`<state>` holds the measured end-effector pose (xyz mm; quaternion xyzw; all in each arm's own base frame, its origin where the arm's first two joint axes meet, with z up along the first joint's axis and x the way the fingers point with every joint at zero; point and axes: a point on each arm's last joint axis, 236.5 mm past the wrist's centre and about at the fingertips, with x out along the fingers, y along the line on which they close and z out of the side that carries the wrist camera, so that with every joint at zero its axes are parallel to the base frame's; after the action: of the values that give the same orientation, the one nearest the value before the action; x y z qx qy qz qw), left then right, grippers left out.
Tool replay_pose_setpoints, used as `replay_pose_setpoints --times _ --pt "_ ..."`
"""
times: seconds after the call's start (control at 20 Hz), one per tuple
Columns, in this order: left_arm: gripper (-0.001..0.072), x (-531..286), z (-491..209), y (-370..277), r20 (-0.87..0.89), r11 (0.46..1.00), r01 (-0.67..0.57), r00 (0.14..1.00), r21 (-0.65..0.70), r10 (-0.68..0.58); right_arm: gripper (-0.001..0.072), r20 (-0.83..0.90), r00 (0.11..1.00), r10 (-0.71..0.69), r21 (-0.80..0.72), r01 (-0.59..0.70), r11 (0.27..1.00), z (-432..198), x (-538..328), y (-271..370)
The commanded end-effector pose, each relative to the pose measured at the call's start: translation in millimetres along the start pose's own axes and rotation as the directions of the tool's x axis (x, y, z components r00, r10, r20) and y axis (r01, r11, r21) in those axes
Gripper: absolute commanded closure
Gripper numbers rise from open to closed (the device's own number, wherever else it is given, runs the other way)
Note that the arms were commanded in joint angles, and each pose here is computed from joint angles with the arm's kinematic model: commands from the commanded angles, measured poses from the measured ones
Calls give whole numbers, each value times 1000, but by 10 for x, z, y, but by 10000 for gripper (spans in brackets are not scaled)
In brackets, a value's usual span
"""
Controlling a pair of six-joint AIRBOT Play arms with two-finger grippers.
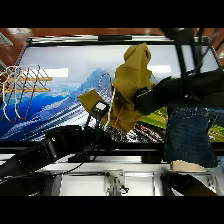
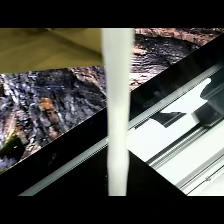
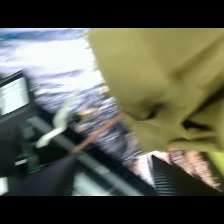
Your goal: Fold the shirts.
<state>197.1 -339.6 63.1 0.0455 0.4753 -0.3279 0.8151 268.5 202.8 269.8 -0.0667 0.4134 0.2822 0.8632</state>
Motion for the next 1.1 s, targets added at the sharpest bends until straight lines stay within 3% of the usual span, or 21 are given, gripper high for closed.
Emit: replay_pose_setpoints --times 0.0,0.15,0.25,0.35,0.4,0.5,0.55,0.6,0.7,0.95,1.05 --pt "663 -67 -101 87 -56 994 -32 998 109 38 81 122 936 -329 52 325 944 286 -486 -853" --pt "663 -103 -94 101 -63 979 -34 997 202 47 81 152 842 -517 207 485 850 311 -961 -1686" --pt "663 -109 -70 118 -58 969 -33 997 246 49 104 89 827 -555 322 504 802 114 -1052 -2209" --pt "663 -106 -49 163 -56 956 -37 997 290 56 314 75 866 -494 402 427 810 -21 -997 -2570" --pt "663 -107 -32 197 -54 948 -41 997 316 61 320 77 888 -454 398 391 830 -62 -942 -2681" --pt "663 -103 5 284 -50 925 -50 996 376 74 316 -13 943 -332 86 332 939 -298 -711 -2697" --pt "662 -101 29 341 -48 916 -57 995 398 82 245 -50 965 -257 -88 252 964 -372 -592 -2608" --pt "663 -102 47 383 -46 902 -60 995 428 88 239 -49 984 -169 -270 150 951 -354 -486 -2471" --pt "663 -100 80 472 -43 873 -69 994 483 102 238 -67 997 -48 -537 5 843 -313 -300 -2224" --pt "663 -21 64 714 -79 837 -82 986 541 148 239 -134 991 -26 -752 -85 654 -176 180 -2060" --pt "663 9 28 776 -101 818 -76 981 570 162 131 -135 990 -28 -778 -89 621 -97 359 -2050"
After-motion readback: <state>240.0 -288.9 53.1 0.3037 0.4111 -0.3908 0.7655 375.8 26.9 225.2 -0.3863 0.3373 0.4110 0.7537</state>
